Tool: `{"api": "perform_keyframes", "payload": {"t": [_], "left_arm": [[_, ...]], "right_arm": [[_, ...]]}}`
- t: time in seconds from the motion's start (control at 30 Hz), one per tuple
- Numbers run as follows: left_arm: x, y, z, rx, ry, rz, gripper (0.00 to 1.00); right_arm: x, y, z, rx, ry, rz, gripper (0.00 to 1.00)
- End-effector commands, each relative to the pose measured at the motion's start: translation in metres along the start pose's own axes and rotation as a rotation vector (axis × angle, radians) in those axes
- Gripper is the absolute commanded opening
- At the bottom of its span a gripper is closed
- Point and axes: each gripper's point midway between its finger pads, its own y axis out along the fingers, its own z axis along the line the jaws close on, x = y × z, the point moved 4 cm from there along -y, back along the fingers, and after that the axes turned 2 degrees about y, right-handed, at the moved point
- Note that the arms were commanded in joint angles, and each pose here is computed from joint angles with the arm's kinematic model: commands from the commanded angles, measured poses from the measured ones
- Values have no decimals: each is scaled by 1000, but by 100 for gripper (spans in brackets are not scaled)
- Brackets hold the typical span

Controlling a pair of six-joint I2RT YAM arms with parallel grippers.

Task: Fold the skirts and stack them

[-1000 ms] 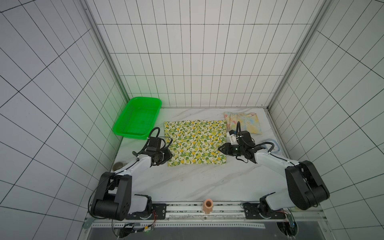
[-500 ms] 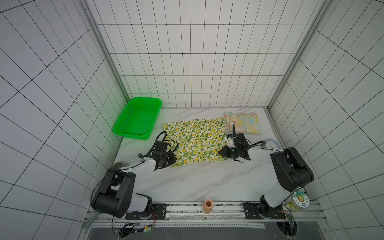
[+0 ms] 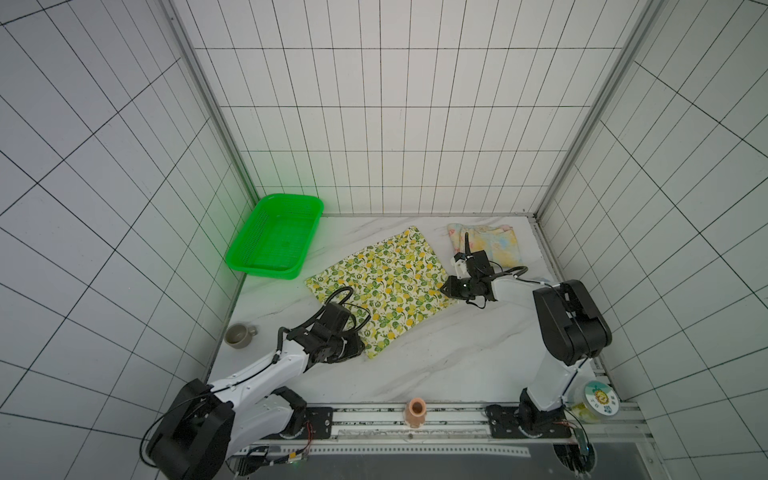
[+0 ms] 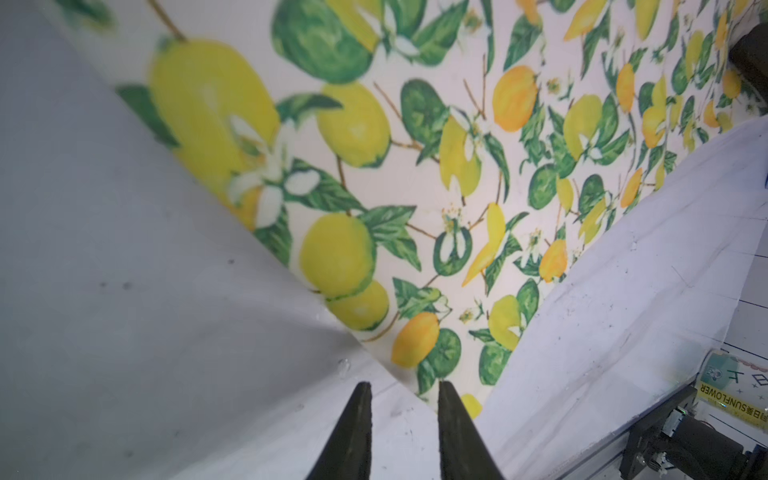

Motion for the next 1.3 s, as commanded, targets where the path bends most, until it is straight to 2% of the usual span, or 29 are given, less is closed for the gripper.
{"api": "perform_keyframes", "payload": {"t": [0.0,0.13,0.5,0.8,1.0,1.13,1.27], "left_arm": [[27,-32,-21,7,64,-86,30],[53,-34,-30,0,84,-118,30],[57,33,-14,107,100,3,26],[12,65,-4,186,122,98,25],[-26,79,-35,138,186,159,25],[-30,69,-55,143,245,118,25],[-4,28,-67,109,209,-22,27]], "right_arm": [[15,-32,16,3,-45,-35,24],[6,-54,30,56,-51,-49,25],[-13,-96,44,122,-56,-91,26],[-33,-105,49,193,-53,-75,26],[-52,-109,54,221,-61,-59,26],[-68,-106,59,226,-91,-35,26],[-85,-101,73,241,-157,-6,26]]}}
